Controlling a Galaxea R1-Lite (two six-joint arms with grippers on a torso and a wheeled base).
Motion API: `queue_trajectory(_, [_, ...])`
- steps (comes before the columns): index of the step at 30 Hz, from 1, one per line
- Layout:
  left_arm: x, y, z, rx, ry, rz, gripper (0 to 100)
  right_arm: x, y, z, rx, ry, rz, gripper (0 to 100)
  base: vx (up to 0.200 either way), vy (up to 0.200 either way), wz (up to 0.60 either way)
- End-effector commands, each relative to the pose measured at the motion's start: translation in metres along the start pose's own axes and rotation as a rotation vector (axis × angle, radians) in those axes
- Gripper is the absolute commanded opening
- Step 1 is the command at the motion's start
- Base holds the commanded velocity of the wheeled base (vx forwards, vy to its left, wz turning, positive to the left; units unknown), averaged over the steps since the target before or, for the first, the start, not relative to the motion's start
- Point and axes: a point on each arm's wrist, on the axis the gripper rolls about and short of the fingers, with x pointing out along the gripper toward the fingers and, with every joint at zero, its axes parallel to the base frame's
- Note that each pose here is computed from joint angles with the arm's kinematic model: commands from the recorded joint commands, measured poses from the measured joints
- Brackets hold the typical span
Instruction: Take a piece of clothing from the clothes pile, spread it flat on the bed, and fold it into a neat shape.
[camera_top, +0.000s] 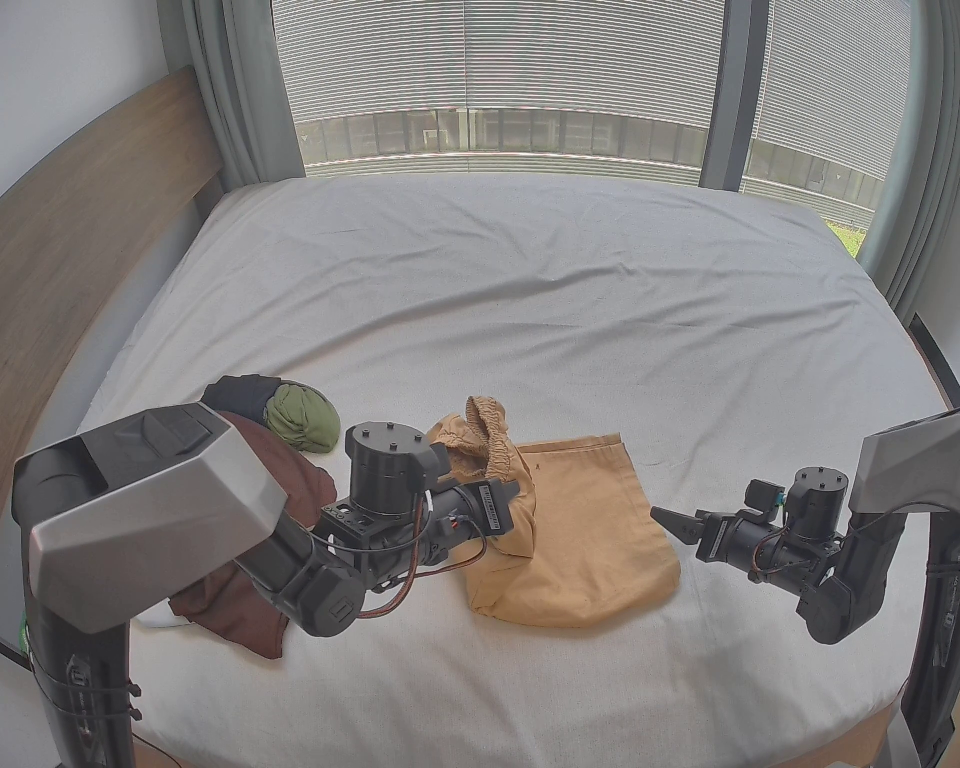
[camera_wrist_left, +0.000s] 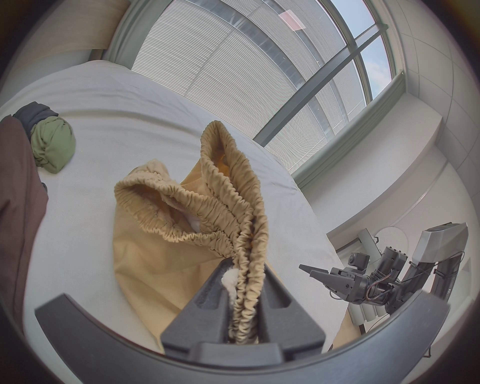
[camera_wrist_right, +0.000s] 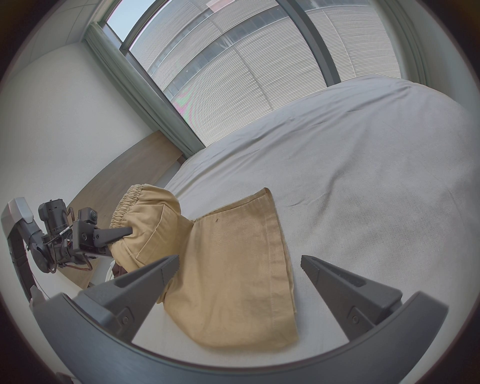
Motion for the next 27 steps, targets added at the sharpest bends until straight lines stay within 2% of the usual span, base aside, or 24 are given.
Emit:
queue_trajectory(1, [0.009, -0.006, -0.003, 0.005, 0.007, -0.013, 0, 0.0, -0.006, 0.005, 0.004, -0.019, -0.006, 100, 0.0, 0.0, 0.0])
queue_trajectory(18, [0.041, -0.046, -0.022, 0.034, 0.118, -0.058, 0, 0.0, -0.014, 0.011, 0.012, -0.039, -0.024, 100, 0.0, 0.0, 0.0])
queue_trajectory(27, [0.051, -0.049, -0.038, 0.043, 0.154, -0.059, 0, 0.0, -0.015, 0.012, 0.011, -0.047, -0.027, 100, 0.0, 0.0, 0.0])
